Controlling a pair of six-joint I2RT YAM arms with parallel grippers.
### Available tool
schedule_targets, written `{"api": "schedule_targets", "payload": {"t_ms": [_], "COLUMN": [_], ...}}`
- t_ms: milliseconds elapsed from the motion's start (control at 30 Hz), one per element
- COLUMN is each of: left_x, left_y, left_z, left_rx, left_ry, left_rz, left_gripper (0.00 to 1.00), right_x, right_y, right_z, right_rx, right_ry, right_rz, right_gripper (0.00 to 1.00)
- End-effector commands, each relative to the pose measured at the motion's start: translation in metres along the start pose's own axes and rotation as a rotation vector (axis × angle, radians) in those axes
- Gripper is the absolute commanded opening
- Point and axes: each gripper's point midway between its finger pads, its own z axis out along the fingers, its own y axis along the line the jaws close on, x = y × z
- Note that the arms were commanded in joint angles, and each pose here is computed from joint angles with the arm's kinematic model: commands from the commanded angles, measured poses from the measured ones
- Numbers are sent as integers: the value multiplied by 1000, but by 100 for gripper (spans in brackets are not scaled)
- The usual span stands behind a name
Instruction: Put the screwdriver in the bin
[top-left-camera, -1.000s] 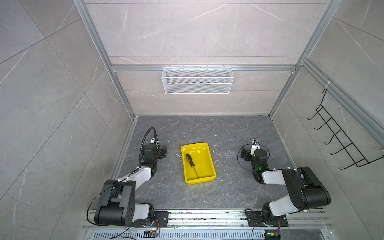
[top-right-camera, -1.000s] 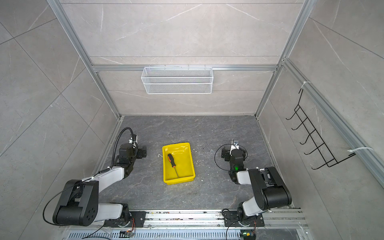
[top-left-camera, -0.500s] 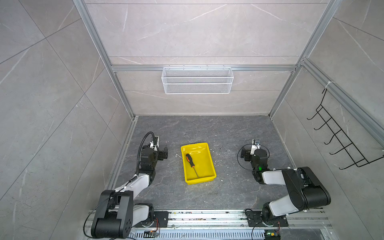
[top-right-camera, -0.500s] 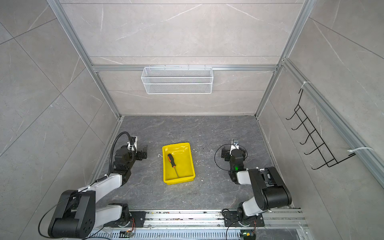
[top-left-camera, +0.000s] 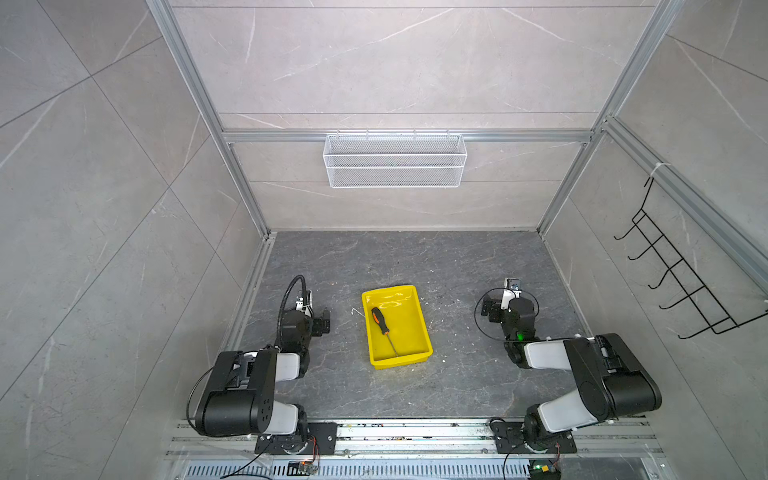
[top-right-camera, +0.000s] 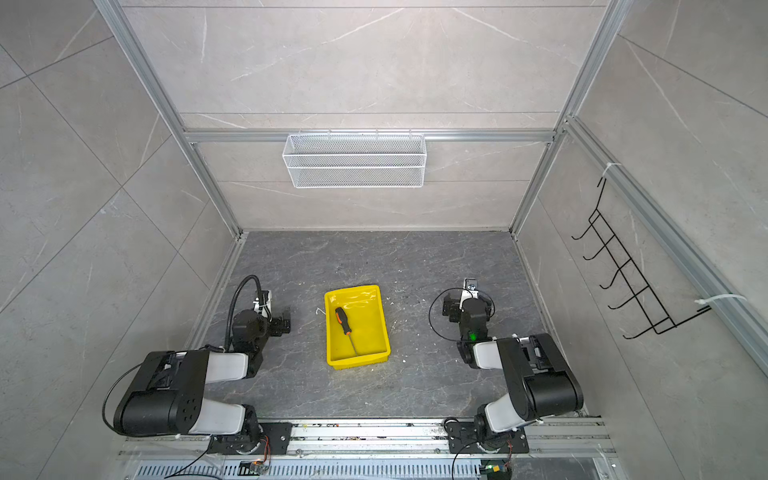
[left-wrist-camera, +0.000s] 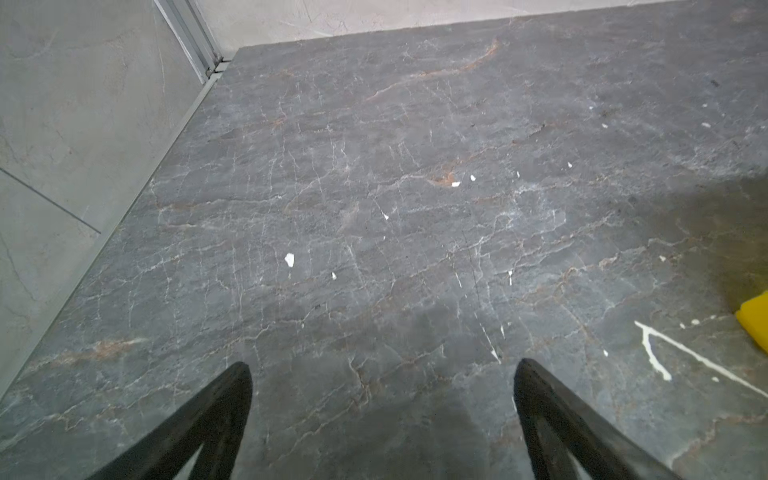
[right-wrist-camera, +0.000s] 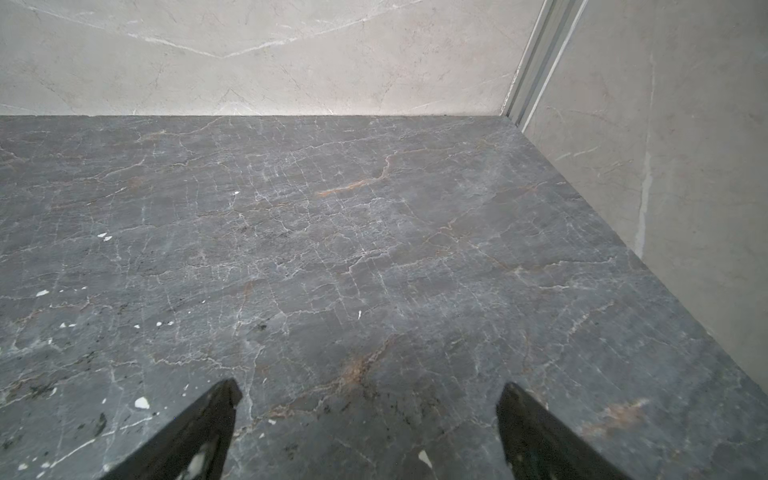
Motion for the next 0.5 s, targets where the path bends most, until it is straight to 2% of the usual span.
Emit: {"api": "schedule_targets", "payload": {"t_ms": [0,100,467], "left_x": [-32,-31,-30], "left_y": [7,13,13], "left_z": [9,15,16], "left_rx": [-23,-17,-4], "left_ry": [-112,-72,-59], "left_rz": [-33,-61,-71], "left_gripper": [100,100,100], "right_x": [-9,-9,-10], "right_y": [3,2,3], "right_z": [0,0,0], "right_rx": [-11,-10,-12], "right_ry": [-30,-29,-31], "right_rz": [-4,-5,-5], "right_gripper": [99,100,100]}}
